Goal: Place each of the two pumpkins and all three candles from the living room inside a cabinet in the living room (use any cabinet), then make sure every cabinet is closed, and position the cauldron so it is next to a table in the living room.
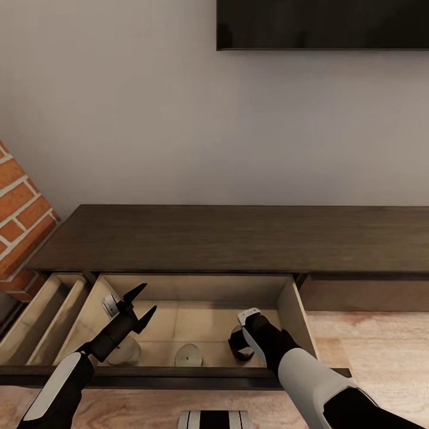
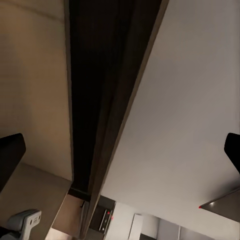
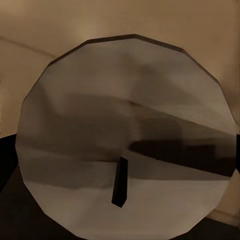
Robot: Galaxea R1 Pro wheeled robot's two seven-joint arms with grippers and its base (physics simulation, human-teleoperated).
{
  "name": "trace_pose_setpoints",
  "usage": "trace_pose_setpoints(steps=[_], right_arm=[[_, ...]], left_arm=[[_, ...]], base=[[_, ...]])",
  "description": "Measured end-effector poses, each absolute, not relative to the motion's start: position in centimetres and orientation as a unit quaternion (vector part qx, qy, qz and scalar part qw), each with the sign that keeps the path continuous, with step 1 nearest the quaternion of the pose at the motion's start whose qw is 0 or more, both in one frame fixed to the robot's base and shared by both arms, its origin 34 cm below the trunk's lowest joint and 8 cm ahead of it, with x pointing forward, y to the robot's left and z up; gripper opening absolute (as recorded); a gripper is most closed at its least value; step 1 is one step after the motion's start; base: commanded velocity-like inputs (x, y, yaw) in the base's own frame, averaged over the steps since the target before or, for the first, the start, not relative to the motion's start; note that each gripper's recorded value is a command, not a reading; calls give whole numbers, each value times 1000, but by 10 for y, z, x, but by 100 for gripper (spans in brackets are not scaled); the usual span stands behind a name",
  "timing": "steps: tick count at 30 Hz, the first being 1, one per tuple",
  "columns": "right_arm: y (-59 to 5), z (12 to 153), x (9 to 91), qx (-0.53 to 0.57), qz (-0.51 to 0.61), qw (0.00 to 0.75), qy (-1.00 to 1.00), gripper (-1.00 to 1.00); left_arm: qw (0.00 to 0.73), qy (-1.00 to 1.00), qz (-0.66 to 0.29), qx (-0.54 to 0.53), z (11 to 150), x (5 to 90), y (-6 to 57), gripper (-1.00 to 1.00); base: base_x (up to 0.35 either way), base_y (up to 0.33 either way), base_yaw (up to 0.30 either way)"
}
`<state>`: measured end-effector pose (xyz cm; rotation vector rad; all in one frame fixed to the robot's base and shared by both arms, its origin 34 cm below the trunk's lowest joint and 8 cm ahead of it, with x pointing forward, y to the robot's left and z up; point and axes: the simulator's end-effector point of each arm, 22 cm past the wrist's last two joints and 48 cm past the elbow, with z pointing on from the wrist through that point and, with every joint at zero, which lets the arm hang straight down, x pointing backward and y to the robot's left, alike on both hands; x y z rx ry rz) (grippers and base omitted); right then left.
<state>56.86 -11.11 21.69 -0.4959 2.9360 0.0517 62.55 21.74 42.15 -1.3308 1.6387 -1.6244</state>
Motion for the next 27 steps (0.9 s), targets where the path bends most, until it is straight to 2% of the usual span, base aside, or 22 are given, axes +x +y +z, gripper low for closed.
trace_pose_setpoints(steps=[27], right_arm=[[-116, 208, 556, -166, 14, 69, 984, -100]], left_arm=[[237, 598, -592, -485, 422, 626, 218, 100]], base=[[0, 0, 0]])
